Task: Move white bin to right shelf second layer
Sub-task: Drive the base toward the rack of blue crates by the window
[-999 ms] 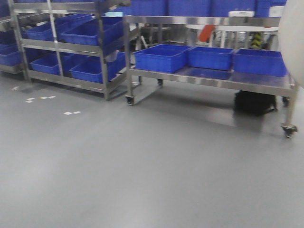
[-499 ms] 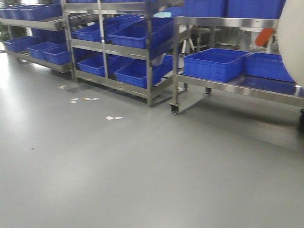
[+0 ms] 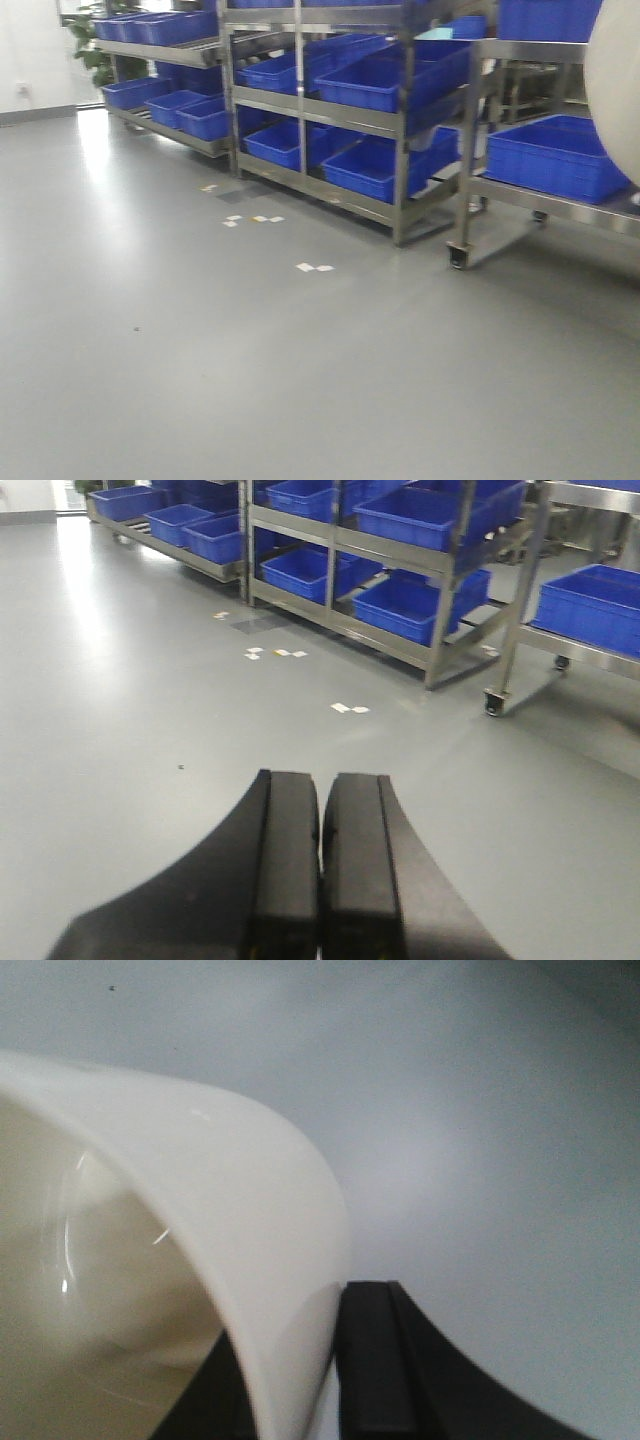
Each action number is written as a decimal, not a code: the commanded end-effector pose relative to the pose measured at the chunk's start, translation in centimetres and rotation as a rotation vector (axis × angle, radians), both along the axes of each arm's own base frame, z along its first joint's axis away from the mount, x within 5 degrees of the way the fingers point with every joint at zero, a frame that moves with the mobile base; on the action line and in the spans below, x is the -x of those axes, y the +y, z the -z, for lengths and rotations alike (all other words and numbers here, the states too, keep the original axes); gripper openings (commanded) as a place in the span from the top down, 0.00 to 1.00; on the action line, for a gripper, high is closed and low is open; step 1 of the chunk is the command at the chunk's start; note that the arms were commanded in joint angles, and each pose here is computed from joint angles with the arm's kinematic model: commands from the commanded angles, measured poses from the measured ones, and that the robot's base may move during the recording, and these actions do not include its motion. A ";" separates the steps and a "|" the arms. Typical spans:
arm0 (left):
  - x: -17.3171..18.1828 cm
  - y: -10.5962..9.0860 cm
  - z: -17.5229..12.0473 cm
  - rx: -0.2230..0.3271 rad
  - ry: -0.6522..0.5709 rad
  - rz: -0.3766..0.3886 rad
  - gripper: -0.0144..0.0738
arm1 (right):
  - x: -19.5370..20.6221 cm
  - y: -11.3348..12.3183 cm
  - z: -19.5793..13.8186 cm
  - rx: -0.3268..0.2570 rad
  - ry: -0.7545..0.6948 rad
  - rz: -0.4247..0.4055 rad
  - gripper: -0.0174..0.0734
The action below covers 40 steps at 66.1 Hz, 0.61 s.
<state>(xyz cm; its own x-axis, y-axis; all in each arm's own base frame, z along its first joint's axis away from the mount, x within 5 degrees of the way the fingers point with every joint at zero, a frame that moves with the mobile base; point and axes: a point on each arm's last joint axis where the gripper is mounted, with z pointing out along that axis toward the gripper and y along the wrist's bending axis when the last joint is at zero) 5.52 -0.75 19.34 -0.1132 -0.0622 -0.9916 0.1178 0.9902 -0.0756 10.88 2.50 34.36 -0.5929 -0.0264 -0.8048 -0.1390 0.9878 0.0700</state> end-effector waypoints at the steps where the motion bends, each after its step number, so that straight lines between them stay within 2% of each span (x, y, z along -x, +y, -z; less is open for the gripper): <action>1: 0.0 0.0 0.0 0.024 -0.076 0.000 0.74 | -0.3 0.0 -1.6 -0.023 -0.113 0.001 0.75; 40: 0.0 0.0 0.0 0.024 -0.076 0.000 0.74 | -0.3 0.0 -1.6 -0.022 -0.112 0.002 0.75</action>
